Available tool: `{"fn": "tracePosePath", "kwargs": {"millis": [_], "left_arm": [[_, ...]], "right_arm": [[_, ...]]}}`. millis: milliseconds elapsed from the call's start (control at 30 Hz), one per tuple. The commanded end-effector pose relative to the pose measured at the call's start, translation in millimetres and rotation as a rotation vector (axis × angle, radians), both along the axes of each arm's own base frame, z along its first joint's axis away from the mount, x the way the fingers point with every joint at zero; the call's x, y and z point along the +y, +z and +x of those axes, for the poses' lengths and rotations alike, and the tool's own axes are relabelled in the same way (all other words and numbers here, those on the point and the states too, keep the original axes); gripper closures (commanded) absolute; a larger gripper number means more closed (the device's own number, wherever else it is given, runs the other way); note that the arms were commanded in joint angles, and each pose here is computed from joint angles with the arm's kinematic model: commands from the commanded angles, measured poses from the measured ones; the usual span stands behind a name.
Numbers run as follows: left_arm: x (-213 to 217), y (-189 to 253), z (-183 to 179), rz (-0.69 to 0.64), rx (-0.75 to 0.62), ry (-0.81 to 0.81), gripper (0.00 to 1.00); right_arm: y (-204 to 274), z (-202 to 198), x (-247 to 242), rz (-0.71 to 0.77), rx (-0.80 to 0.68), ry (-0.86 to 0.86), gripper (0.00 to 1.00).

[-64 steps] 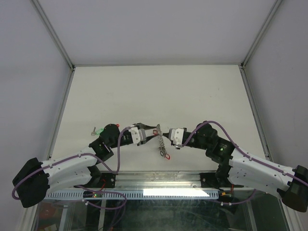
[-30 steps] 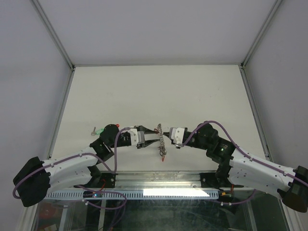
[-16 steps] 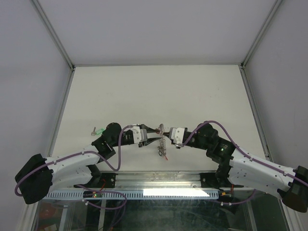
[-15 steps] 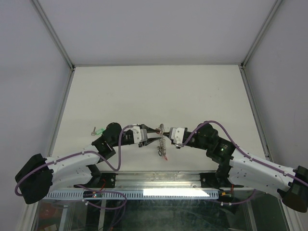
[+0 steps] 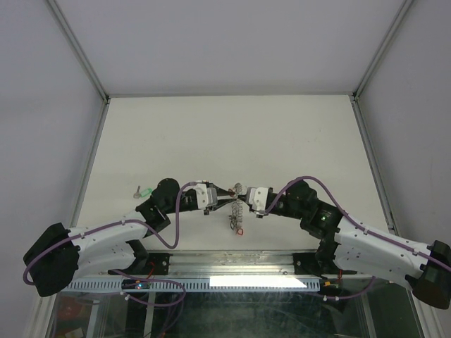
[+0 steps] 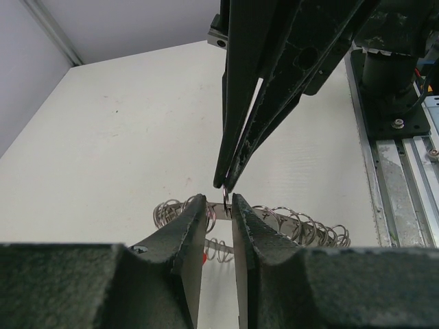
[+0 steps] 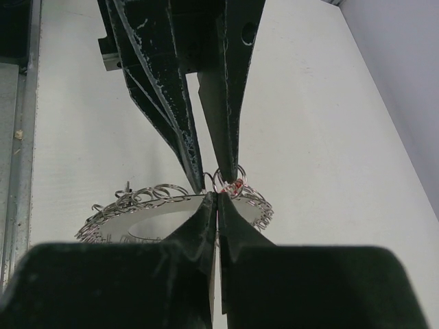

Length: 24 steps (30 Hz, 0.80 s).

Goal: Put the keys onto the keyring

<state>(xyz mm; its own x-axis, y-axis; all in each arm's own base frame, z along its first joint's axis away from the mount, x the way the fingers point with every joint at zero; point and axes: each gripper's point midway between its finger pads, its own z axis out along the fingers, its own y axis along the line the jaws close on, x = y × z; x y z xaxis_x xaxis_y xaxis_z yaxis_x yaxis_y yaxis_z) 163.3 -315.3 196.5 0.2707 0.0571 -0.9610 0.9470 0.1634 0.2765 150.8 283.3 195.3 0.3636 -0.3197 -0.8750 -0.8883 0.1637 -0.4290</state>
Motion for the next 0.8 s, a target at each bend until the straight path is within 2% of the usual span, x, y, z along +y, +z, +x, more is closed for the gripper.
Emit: {"fn": "tracePosePath", "kwargs": {"millis": [0,200,300,433,467,567,633,767], "left_arm": [[-8.0,29.4,-1.0,-0.061,-0.045,-0.024,0.81],[-8.3,26.6,-1.6,-0.047,-0.043,-0.03,0.9],[-8.6,22.8,-3.4,-0.028,-0.043,-0.043,1.0],[-7.8,18.0,-6.0,-0.006,-0.045,-0.057,1.0],[-7.1,18.0,-6.6,-0.006,-0.048,-0.058,1.0],[-5.0,18.5,-8.3,-0.01,-0.061,-0.059,1.0],[-3.8,19.0,-9.8,-0.016,-0.069,-0.062,1.0],[-2.3,20.6,-14.8,-0.037,-0.084,-0.079,1.0]], "right_arm": [[49.9,-0.2,13.4,0.139,-0.071,0.028,1.0],[52.1,-0.8,14.9,0.147,-0.072,0.032,1.0],[54.0,-1.5,14.8,0.152,-0.076,0.034,1.0],[52.7,-1.9,12.6,0.147,-0.079,0.031,1.0],[51.7,-1.2,10.8,0.144,-0.082,0.024,0.97],[45.7,-1.8,5.0,0.125,-0.077,0.01,0.76],[39.0,-3.5,1.8,0.104,-0.064,0.009,0.66],[23.6,-8.2,0.1,0.055,-0.024,0.025,0.59]]}}
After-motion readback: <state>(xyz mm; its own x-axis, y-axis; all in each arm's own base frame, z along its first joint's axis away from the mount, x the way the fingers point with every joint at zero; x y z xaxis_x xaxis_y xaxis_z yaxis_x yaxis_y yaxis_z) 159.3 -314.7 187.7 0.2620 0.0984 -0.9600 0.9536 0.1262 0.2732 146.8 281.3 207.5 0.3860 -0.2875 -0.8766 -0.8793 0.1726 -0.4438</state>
